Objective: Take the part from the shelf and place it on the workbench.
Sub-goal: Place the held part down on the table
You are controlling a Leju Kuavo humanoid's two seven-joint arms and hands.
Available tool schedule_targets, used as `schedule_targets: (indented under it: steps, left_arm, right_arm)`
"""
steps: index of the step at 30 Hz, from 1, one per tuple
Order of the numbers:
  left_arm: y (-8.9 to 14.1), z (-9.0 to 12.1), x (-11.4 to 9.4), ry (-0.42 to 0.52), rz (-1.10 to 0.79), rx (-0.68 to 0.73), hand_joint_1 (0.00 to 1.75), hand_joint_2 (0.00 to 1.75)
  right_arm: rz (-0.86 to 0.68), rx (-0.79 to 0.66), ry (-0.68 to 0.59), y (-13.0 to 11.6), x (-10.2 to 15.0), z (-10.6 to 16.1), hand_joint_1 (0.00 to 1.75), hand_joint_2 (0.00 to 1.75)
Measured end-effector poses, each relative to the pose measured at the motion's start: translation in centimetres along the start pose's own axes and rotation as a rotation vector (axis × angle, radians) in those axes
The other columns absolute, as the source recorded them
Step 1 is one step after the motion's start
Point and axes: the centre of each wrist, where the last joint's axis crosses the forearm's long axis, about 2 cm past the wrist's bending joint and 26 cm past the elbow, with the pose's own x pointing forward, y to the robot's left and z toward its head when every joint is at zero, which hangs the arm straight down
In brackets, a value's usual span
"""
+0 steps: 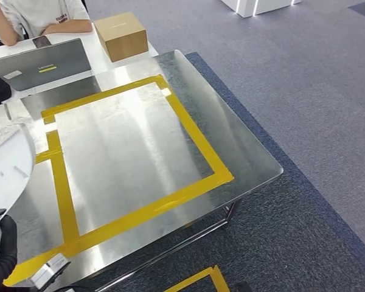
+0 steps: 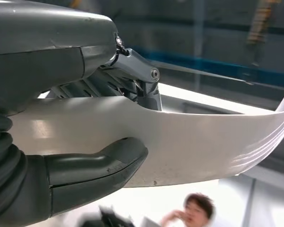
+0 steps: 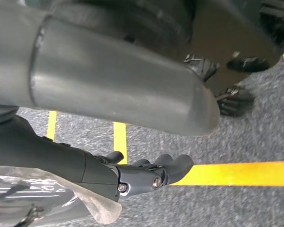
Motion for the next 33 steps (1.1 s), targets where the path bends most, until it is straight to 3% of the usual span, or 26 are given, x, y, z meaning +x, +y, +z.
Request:
schedule_targets:
  steps: [9, 25, 33]
  left_arm:
    - [-0.7, 0.0, -4.7, 0.041, -0.273, -0.098, 1.75, 1.75]
    - [-1.2, 0.3, -6.1, 0.058, -0.333, -0.133, 1.75, 1.75]
    - [-2.5, 0.7, -9.3, 0.155, -0.375, -0.179, 1.75, 1.75]
  right_arm:
    - [0.011, 0.007, -0.008, 0.0, 0.1, 0.0, 0.00, 0.00]
    - [0.012, 0.005, -0.010, -0.2, 0.2, 0.0, 0.00, 0.00]
    - [0.021, 0.007, -0.017, -0.3, 0.1, 0.0, 0.00, 0.00]
